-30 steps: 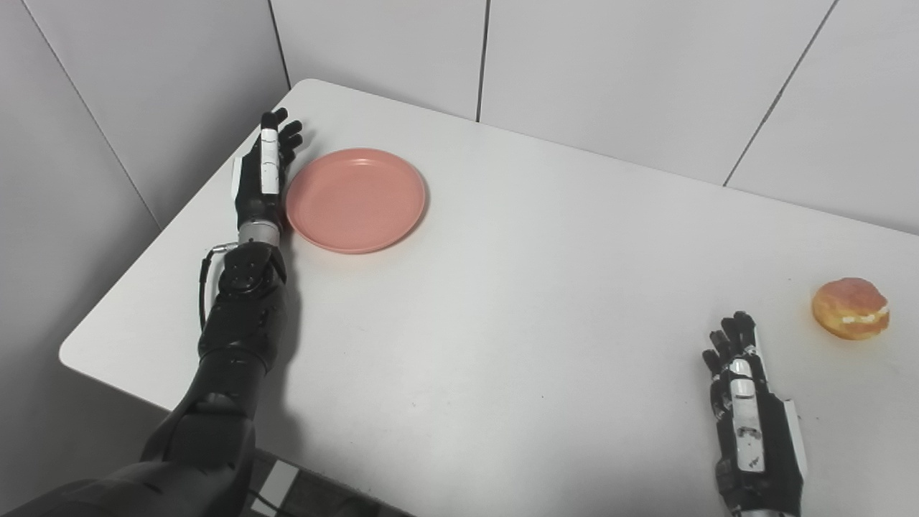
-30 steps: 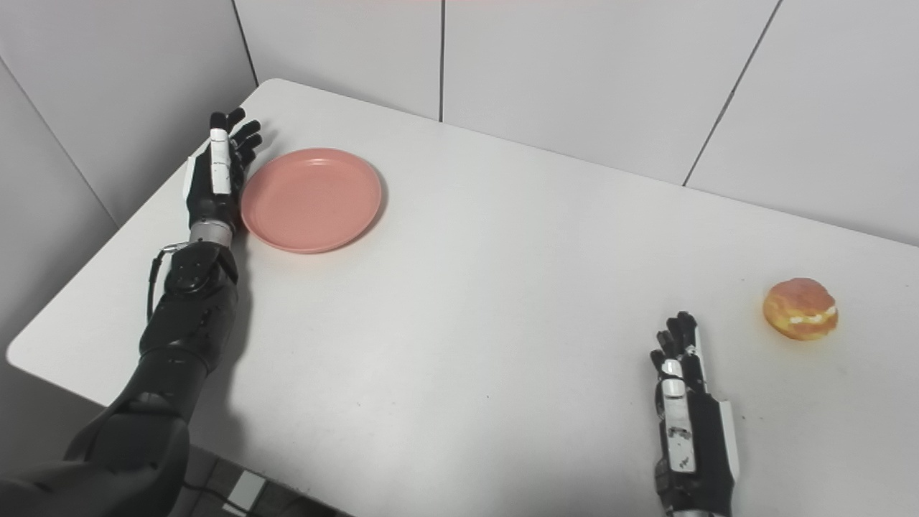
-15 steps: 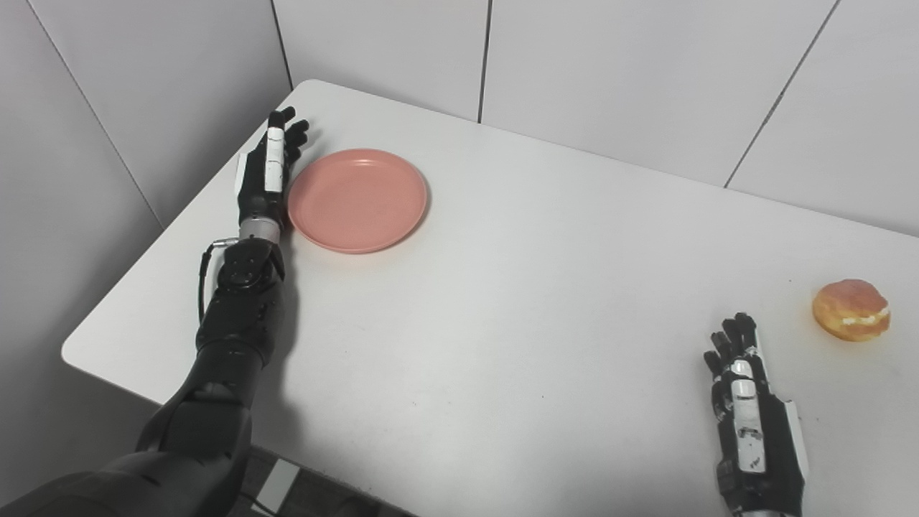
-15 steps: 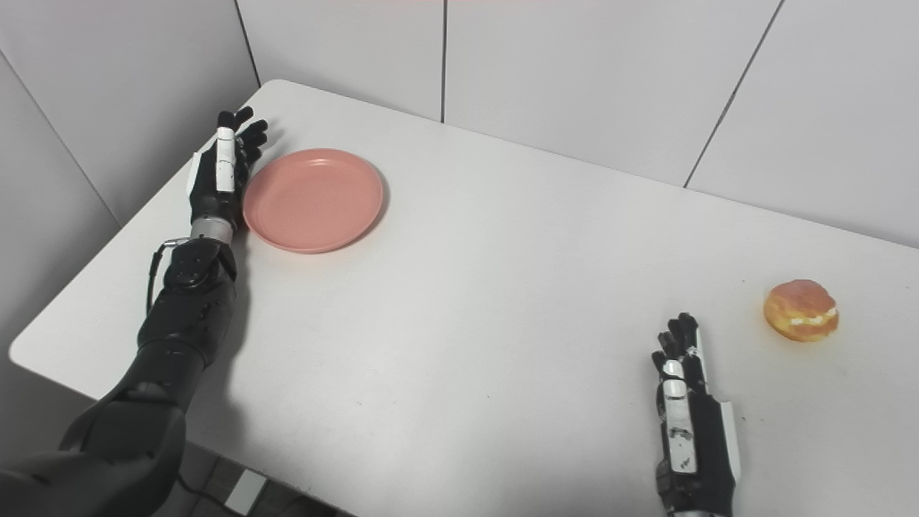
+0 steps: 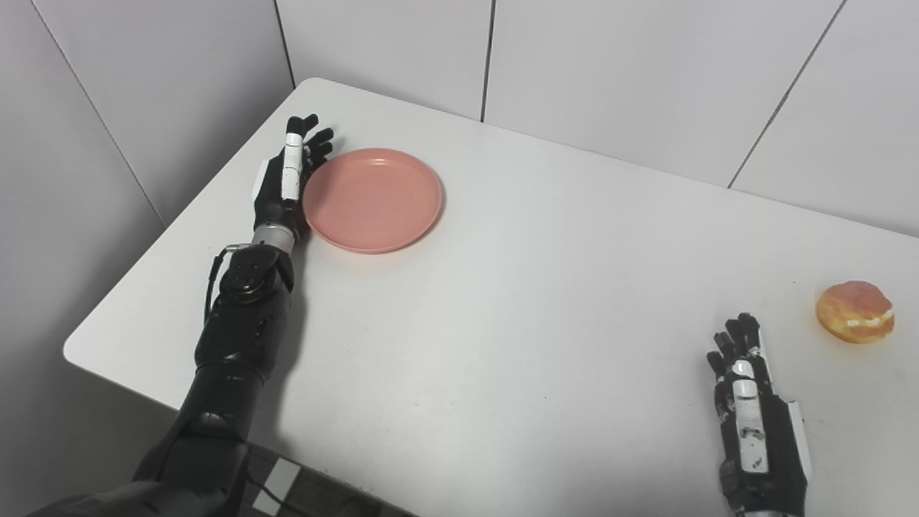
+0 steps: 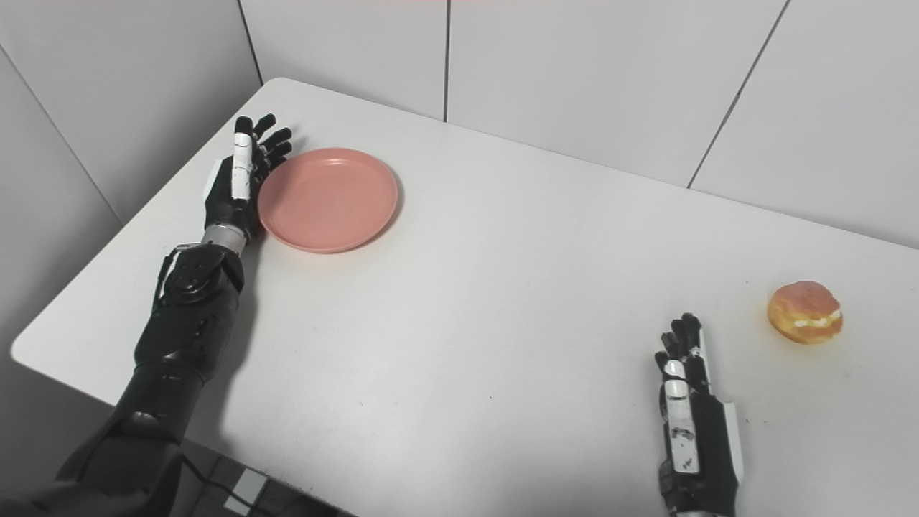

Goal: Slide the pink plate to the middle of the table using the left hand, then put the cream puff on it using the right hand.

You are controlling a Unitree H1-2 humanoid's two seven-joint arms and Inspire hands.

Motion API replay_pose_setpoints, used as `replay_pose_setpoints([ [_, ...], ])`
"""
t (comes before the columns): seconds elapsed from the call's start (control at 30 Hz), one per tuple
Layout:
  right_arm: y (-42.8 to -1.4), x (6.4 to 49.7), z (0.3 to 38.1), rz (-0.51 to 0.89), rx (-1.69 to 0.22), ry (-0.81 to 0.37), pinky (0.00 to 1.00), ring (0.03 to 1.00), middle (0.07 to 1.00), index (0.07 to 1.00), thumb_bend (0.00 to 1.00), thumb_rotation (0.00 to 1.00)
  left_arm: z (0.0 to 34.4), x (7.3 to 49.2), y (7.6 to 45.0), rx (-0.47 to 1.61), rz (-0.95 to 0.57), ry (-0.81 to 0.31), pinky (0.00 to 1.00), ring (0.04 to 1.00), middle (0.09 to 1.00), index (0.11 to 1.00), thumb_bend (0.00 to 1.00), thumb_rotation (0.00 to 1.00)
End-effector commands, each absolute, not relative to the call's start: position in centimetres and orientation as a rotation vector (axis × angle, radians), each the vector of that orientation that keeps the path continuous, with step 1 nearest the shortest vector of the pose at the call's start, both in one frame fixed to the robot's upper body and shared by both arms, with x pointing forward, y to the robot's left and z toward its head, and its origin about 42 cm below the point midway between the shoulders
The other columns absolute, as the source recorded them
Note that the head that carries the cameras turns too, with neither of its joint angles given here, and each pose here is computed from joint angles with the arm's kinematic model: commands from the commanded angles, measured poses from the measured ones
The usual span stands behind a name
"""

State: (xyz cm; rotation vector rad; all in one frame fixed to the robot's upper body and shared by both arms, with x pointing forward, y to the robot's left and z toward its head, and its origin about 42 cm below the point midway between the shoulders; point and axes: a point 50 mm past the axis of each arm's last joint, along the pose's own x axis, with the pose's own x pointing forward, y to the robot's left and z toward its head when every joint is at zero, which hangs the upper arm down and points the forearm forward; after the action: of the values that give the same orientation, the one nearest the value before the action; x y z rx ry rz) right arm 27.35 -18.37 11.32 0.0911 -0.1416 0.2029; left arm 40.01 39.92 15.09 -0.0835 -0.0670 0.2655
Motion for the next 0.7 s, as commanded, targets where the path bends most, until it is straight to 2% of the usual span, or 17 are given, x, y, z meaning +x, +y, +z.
replay_pose_setpoints([
  [0.0,-18.3,27.5,12.2,0.198,0.093,-0.189,1.0,1.0,1.0,1.0,0.6,0.88,15.4,40.6,38.1,-0.105,0.175,-0.056,0.91,0.881,0.856,0.87,0.87,1.0],
  [0.37,-18.3,27.6,12.2,0.195,0.099,-0.184,1.0,1.0,1.0,1.0,0.61,0.87,15.4,40.5,36.0,-0.149,0.086,-0.04,0.95,0.899,0.875,0.891,0.88,1.0],
  [0.67,-18.0,27.7,12.1,0.188,0.109,-0.187,1.0,1.0,1.0,1.0,0.61,0.86,15.5,40.6,33.9,-0.153,0.063,-0.043,0.95,0.895,0.878,0.89,0.85,1.0],
])
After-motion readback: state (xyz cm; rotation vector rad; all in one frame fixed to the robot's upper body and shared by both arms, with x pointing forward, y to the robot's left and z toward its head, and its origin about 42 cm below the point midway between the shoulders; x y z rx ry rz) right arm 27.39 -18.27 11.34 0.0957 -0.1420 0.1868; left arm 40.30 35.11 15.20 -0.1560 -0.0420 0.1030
